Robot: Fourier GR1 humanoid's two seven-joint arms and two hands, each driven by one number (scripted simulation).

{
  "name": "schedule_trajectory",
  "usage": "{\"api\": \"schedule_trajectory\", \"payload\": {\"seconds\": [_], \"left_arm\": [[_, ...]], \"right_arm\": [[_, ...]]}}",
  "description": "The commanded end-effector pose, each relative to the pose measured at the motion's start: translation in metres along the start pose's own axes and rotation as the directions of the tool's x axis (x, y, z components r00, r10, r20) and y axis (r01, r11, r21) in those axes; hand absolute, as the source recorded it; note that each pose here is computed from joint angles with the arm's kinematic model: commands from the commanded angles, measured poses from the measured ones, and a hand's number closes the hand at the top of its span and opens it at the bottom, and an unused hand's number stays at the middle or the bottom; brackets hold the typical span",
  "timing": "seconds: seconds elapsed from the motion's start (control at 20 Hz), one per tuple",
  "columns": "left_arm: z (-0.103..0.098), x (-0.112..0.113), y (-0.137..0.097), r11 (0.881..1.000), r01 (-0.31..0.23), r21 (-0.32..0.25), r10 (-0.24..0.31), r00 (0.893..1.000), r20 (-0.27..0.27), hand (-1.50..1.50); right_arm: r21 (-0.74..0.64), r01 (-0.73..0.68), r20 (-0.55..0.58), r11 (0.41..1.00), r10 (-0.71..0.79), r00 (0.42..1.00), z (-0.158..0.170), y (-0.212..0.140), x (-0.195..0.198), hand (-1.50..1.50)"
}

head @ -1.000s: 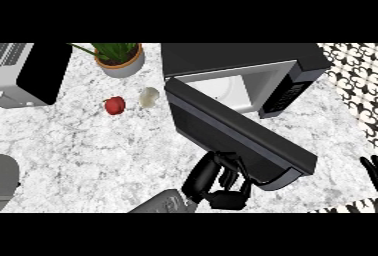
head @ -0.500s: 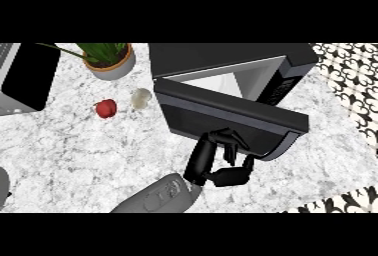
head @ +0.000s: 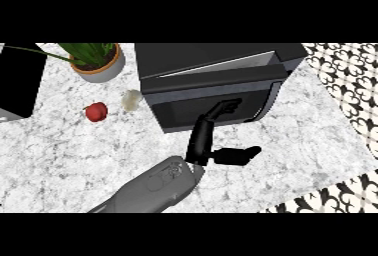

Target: Pick up the milk, place it into the microwave and close the microwave

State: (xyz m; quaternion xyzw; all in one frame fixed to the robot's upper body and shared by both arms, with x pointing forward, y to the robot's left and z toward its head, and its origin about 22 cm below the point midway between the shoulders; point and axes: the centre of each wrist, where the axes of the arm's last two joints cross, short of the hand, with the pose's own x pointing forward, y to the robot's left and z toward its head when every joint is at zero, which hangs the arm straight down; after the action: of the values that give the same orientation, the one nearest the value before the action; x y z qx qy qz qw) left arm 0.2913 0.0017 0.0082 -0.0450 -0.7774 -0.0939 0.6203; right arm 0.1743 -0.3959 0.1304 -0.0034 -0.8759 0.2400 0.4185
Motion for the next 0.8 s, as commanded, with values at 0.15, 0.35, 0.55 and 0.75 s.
{"api": "schedule_trajectory", "payload": {"seconds": [0.15, 0.35, 0.55, 0.75], "left_arm": [[-0.032, 0.022, 0.005, 0.991, -0.046, 0.127, 0.044, 0.999, 0.023, -1.50], [-0.035, 0.023, 0.006, 0.986, -0.056, 0.155, 0.053, 0.998, 0.023, -1.50], [-0.036, 0.020, 0.007, 0.985, -0.053, 0.165, 0.051, 0.999, 0.018, -1.50], [-0.038, 0.020, 0.007, 0.983, -0.072, 0.167, 0.069, 0.997, 0.023, -1.50]], "right_arm": [[0.001, -0.186, 0.051, 0.983, 0.186, 0.981, -0.021, -0.026, 0.016, 1.50], [0.013, -0.213, 0.073, 0.977, 0.211, 0.975, -0.031, -0.028, 0.019, 1.50], [0.014, -0.215, 0.084, 0.976, 0.213, 0.973, -0.034, -0.030, 0.018, 1.50], [0.009, -0.244, 0.080, 0.970, 0.243, 0.967, -0.040, -0.037, 0.018, 1.50]]}}
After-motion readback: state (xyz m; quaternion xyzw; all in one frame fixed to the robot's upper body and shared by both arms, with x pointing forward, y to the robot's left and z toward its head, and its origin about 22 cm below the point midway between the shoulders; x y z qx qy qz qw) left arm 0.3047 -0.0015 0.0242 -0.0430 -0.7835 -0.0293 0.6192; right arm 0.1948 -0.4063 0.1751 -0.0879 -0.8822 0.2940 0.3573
